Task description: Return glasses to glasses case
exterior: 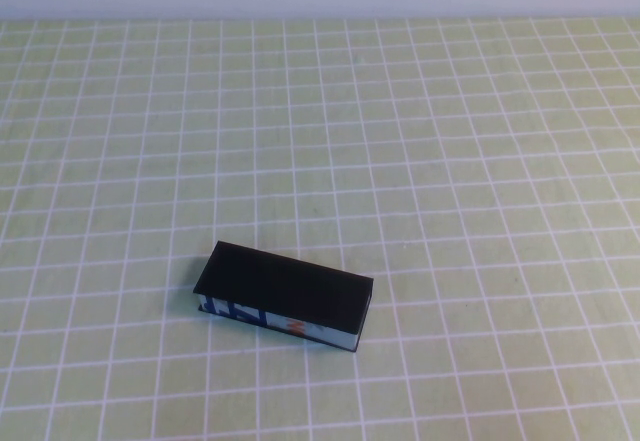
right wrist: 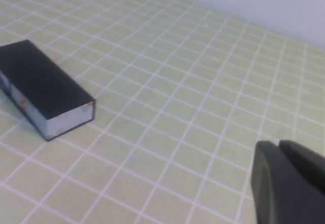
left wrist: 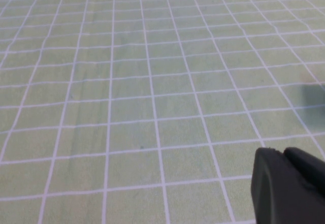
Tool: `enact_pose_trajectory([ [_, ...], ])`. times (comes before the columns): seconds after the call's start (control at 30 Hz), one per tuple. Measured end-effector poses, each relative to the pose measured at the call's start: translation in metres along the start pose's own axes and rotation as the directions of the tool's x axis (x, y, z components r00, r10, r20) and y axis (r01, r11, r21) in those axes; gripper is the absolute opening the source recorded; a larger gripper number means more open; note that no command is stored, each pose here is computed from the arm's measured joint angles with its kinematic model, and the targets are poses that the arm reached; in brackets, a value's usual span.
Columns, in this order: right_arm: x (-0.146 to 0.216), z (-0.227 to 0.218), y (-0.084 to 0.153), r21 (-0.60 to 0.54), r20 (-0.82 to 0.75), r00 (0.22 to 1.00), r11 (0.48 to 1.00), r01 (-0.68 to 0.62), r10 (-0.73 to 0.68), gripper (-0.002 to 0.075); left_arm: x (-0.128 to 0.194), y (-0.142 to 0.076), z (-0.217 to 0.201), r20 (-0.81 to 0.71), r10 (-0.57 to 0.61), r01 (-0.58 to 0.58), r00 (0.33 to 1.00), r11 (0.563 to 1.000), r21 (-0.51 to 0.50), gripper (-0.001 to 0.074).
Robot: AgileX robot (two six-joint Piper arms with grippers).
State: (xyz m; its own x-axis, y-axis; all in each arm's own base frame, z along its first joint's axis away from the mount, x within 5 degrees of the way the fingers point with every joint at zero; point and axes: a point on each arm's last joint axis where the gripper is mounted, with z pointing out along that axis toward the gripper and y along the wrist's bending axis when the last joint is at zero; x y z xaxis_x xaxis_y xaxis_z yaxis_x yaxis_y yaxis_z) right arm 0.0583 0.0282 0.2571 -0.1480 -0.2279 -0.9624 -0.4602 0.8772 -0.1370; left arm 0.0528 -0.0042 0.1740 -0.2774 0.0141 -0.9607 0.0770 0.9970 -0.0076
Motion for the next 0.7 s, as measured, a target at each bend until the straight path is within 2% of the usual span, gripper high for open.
enact_pose_trajectory([
  [0.4,0.003,-0.029,-0.009,0.264,0.191,0.981,0.962,-0.067,0.016,-0.0018,0.000,0.000,0.000,0.000,0.000,0.000,1.000,1.000,0.000,-0.0003],
  [0.7,0.058,0.001,-0.009,0.316,0.175,0.982,0.941,-0.120,0.066,-0.0018,0.000,0.000,0.000,0.001,0.000,0.000,1.000,1.000,0.000,-0.0003],
])
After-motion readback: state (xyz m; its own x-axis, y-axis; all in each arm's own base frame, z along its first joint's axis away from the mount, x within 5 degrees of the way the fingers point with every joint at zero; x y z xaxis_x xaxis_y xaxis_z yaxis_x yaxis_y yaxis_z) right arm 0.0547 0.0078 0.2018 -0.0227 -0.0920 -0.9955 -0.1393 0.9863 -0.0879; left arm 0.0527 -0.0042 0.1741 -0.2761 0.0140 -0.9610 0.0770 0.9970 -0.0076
